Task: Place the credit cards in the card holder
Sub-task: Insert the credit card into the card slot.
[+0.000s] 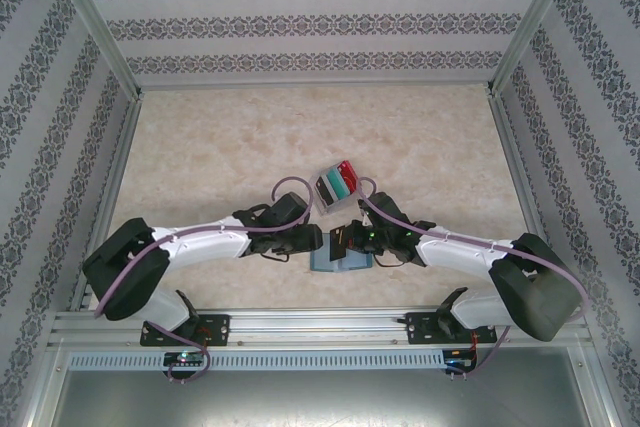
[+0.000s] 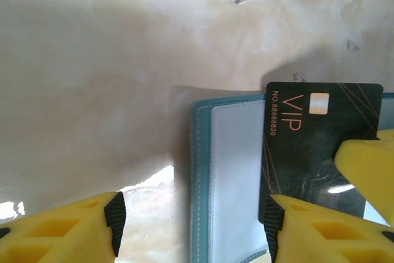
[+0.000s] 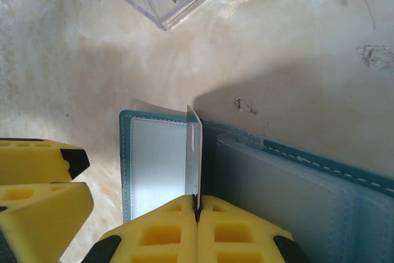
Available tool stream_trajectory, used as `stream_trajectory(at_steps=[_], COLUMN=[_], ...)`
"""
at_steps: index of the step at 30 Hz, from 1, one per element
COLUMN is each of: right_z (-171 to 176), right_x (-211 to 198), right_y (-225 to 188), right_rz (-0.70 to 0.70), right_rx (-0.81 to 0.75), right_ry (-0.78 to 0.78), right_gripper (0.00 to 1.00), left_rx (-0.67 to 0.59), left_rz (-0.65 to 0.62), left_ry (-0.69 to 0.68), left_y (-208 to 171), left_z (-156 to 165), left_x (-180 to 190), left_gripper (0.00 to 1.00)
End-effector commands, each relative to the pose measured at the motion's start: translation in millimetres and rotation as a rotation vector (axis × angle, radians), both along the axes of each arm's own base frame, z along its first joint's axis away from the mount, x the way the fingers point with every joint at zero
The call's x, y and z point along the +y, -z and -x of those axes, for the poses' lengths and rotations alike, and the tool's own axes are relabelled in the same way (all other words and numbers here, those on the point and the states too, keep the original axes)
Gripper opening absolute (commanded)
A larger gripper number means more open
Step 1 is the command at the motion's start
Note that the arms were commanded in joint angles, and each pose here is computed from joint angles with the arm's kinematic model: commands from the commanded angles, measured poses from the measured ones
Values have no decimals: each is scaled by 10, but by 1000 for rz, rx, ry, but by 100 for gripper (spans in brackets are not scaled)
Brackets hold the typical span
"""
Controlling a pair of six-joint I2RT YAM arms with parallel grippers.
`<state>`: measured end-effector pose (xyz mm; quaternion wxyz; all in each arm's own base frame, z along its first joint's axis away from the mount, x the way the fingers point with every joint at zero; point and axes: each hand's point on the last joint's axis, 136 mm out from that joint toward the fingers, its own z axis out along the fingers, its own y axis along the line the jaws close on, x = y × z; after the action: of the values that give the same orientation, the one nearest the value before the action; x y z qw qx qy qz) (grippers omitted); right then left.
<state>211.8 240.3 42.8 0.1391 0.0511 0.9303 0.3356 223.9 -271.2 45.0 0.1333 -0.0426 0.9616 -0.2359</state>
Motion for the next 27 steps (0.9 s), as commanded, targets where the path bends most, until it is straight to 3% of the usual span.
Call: stream_trajectory(at_steps=[1, 5, 9, 12, 23, 27], right_z=[95, 107, 111, 142, 188, 191], right_x=[-77, -117, -130, -157, -101, -122], right_y=[91, 89, 57, -12, 76, 192], right_rz=[23, 12, -18, -35, -137, -97], right_rx=[26, 28, 33, 21, 39, 68], right_ry=[-4, -5, -6, -20, -5, 1], right_gripper=[0, 0, 0, 0, 0, 0], left_rx=[25, 59, 95, 113, 137, 144], left_rz=[4, -20, -59, -94, -109, -110], left_ry=[42, 45, 26, 6, 19, 19], left_y=[46, 155, 260, 299, 381, 399], left_z=[-7, -15, -12, 0, 37, 50], left_x=[-110, -141, -115, -55, -48, -46], left_gripper=[60, 54, 38, 33, 25, 24])
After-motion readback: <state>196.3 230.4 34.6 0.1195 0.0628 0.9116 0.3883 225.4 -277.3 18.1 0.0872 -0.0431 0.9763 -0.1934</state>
